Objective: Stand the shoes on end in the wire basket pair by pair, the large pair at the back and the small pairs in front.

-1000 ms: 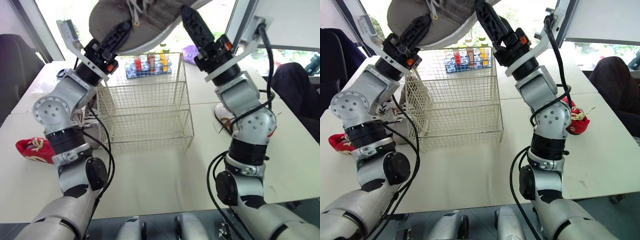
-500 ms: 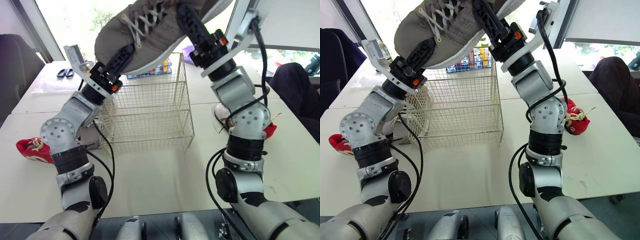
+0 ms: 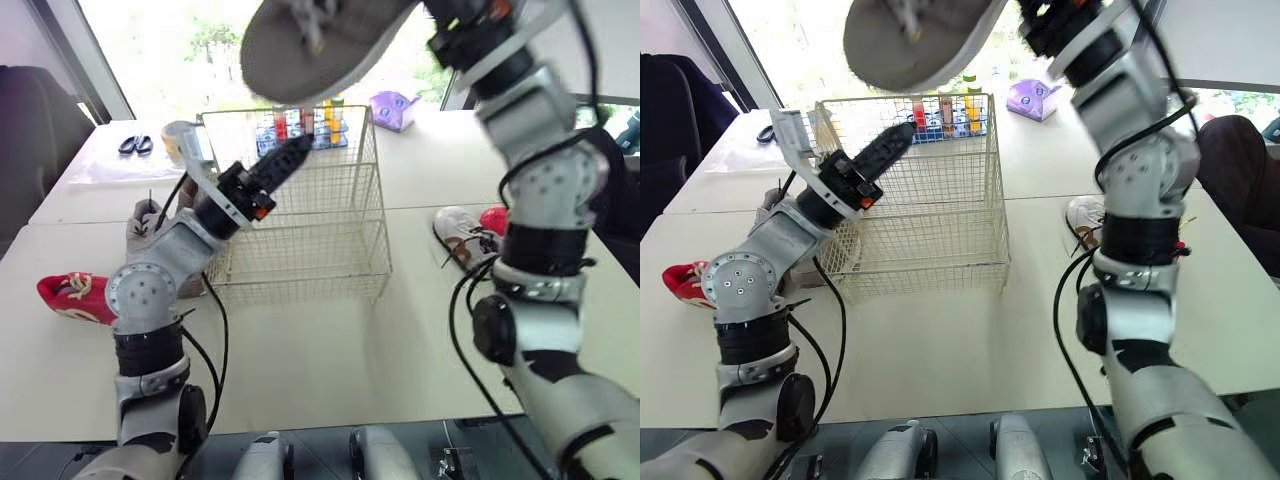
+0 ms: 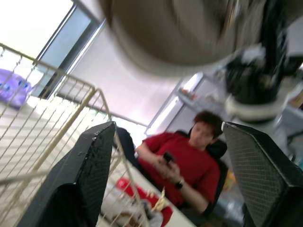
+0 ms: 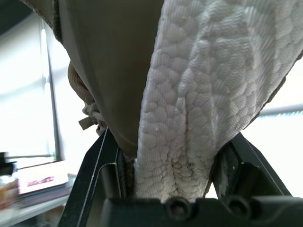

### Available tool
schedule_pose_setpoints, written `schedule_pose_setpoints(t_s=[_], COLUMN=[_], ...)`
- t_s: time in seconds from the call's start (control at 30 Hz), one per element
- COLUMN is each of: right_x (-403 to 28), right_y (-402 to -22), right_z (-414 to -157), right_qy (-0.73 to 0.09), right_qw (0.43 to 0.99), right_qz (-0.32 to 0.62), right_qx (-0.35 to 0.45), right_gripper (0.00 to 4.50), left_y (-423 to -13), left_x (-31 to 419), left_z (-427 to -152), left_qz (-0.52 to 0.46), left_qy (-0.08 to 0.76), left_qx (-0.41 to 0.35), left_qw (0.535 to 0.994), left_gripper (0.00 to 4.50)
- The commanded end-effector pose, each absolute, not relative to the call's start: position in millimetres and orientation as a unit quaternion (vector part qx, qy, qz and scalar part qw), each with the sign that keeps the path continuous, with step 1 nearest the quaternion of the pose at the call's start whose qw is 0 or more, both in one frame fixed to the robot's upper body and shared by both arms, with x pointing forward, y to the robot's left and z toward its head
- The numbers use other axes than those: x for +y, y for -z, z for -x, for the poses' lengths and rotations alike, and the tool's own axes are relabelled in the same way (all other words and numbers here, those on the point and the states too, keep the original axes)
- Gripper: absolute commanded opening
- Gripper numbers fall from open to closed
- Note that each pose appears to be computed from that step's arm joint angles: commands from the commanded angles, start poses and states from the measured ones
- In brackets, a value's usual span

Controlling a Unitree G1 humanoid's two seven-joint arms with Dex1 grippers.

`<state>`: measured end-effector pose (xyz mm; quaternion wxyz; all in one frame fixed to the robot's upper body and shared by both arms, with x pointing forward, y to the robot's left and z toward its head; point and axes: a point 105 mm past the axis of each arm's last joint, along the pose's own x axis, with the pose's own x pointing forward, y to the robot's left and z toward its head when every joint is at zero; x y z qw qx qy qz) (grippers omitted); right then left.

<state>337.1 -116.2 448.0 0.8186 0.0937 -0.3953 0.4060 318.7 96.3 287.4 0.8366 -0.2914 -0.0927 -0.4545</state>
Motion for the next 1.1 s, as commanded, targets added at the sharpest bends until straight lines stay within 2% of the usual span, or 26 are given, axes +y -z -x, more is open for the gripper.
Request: schedule_pose_setpoints(t_s=[0.03,0.1,0.2,0.3,0.4,0.5,0.6,0.73,0.8,1.1], right_x=[-121.5,-116.6,-111.6,-103.1,-99.1,-96.9,-98.0,-100.8,-100.5,-94.4], right_y=[-460.9,-456.1,-450.5,-435.1,-420.4,-406.6,-399.3,-393.7,-384.3,-357.5], right_z=[-328.8,-327.7,-331.2,-342.8,-352.6,-363.5,-371.7,-378.5,-381.5,-388.2], right_qy=[-0.435,-0.486,-0.519,-0.531,-0.537,-0.536,-0.53,-0.529,-0.556,-0.592], right_qw=[0.787,0.768,0.752,0.747,0.741,0.739,0.74,0.744,0.745,0.745], right_qz=[-0.017,0.014,0.059,0.139,0.194,0.233,0.254,0.258,0.233,0.196], right_qx=[-0.438,-0.418,-0.402,-0.375,-0.353,-0.335,-0.326,-0.315,-0.285,-0.237], right_gripper=[1.8,1.8,1.8,1.8,1.8,1.8,1.8,1.8,1.8,1.8], left_y=[-300.9,-302.4,-301.6,-302.2,-309.0,-305.2,-286.8,-267.4,-257.8,-253.0], left_x=[103.4,107.4,113.5,125.5,136.4,133.1,128.1,134.3,141.8,145.1], left_z=[-300.4,-289.7,-275.8,-264.0,-263.3,-258.9,-248.5,-239.8,-239.7,-243.2], left_qz=[0.238,0.211,0.176,0.123,0.105,0.068,0.077,0.09,0.089,0.091], left_qy=[0.455,0.463,0.472,0.463,0.429,0.413,0.419,0.418,0.409,0.405], left_qx=[-0.119,-0.117,-0.106,-0.095,-0.104,-0.094,-0.064,-0.026,-0.008,-0.007], left_qw=[0.85,0.853,0.857,0.873,0.891,0.903,0.903,0.904,0.908,0.91], left_gripper=[3.5,3.5,3.5,3.5,3.5,3.5,3.5,3.5,3.5,3.5])
